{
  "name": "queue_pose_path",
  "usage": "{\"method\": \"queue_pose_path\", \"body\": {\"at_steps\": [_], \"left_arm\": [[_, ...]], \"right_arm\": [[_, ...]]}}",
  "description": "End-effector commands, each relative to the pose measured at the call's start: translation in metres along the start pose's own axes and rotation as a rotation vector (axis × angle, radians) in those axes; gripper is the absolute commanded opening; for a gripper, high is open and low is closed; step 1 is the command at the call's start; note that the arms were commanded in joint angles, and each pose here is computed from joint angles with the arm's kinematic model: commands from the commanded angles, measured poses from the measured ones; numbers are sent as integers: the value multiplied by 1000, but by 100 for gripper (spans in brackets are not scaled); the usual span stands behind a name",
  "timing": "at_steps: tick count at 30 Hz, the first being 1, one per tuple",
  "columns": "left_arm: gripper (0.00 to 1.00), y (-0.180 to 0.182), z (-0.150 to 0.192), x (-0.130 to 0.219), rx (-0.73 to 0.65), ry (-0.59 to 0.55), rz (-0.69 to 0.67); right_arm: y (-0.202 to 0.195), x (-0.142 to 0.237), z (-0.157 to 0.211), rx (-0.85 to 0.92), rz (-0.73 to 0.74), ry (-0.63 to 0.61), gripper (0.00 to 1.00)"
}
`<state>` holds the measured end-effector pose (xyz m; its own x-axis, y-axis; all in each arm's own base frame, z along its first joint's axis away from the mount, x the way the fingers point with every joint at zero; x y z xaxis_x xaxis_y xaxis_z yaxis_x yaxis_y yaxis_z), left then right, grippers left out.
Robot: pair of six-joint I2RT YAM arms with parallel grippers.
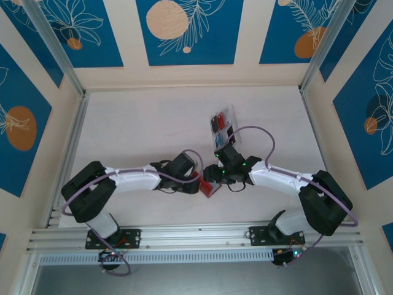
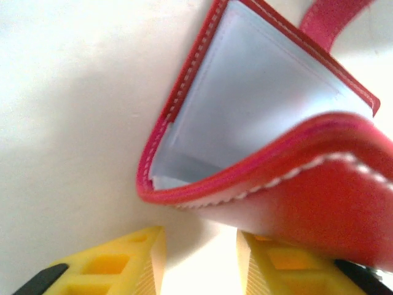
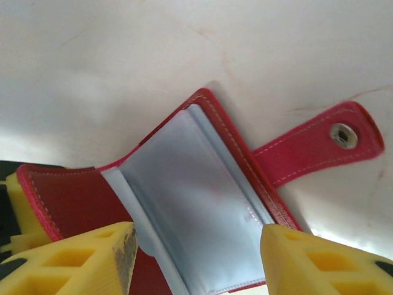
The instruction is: Put the credit cards into the card holder
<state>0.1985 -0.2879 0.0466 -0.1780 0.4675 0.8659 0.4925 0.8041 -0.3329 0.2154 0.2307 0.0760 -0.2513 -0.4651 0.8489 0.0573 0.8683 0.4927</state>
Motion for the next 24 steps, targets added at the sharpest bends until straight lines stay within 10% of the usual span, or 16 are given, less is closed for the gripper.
{"method": "queue_pose_path", "body": {"at_steps": [1,24], "left_arm": [[37,21,-8,13,71,-74,-78],[45,67,23,124,209,-228,-57]], "right_arm": [[13,-7,17,20,-41,88,57],[50,-72,39,183,109,154,59]]}}
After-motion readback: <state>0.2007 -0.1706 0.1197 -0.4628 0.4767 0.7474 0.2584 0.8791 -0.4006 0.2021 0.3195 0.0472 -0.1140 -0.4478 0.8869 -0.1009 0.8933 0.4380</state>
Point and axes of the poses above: each hand's point on the last joint's axis, 136 mm out from that joint toward the fingers, its own x axis back along the fingers, its own y axis along the line the jaws close on, z = x × y, the point moved 2 cm from there along x, back along the fingers, and after that the axes turned 10 degrees about -x, right-handed, at the moved point
